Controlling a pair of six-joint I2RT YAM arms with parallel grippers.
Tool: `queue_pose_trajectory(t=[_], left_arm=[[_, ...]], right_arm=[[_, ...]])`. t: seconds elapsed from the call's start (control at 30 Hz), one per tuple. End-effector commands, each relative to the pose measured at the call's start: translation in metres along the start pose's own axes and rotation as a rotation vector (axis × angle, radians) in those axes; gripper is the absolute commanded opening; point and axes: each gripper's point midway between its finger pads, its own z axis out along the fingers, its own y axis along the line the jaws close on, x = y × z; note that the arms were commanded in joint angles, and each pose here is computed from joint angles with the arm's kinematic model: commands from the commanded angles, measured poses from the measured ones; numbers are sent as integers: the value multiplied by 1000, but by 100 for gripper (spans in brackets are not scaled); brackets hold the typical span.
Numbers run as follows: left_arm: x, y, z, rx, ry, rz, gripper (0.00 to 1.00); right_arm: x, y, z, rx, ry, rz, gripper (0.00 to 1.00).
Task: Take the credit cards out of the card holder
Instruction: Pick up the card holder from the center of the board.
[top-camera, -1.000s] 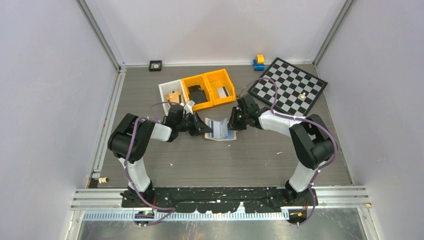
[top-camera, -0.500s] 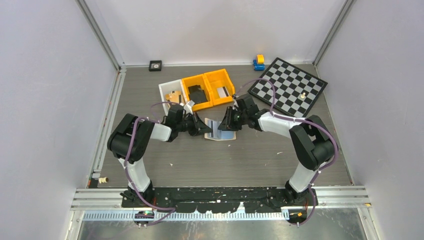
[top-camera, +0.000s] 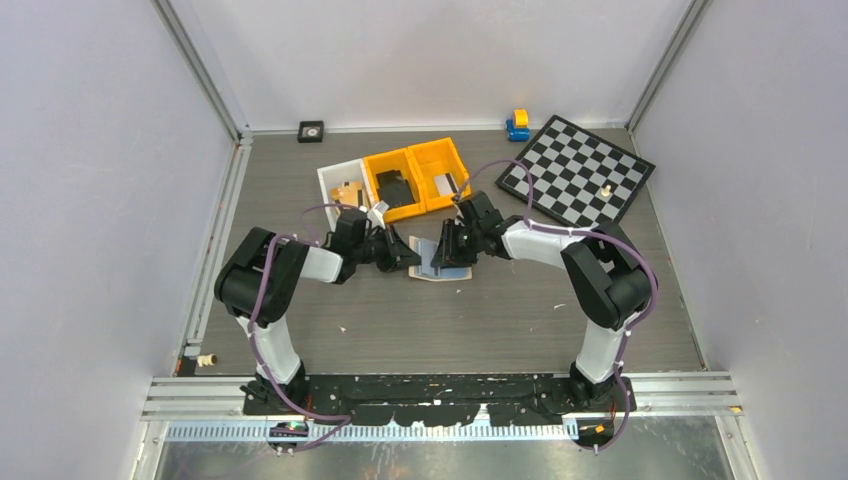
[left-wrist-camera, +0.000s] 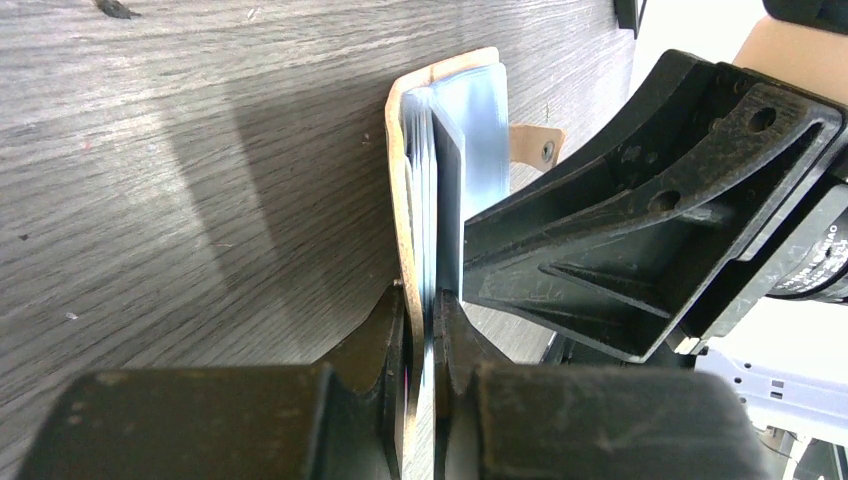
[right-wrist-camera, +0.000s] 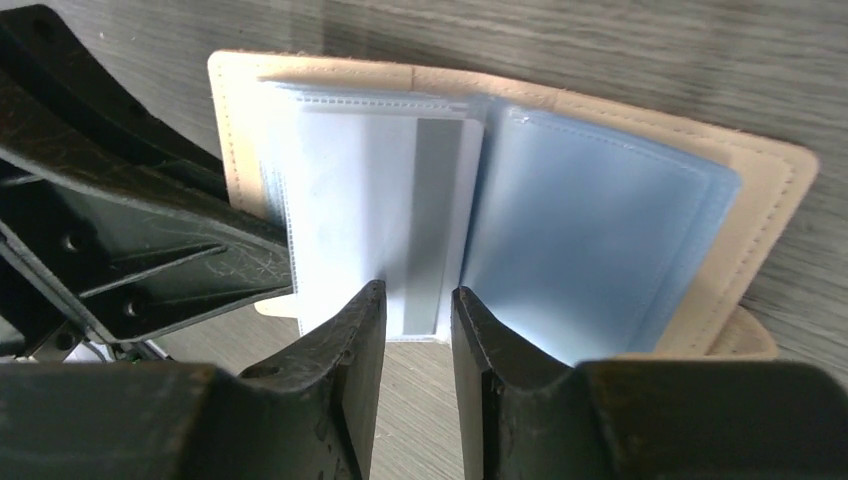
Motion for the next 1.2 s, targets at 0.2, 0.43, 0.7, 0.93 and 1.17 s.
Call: queue_pose_trajectory(t=[0.2,0.43,0.7,0.93,1.17], left_arm=[[-8,-12,-7,26,-31,43,0],[-8,-15,-9,36,-32,47,0],[-14,-12,-21,-66,-54,104,0],[-18,-11,-43,-290,-103,276,0],[-23,-27,-65,-427,-180,449,0]], right_arm=[[-14,-5,2,57,-38,-20,42],[-13,-4,3,65,-33,-28,42],[-30,0,-24,90,-154,-50,41],[-53,-26,-48,170,-298,32,37],[-65,-35,-78,181,-447,65,74]])
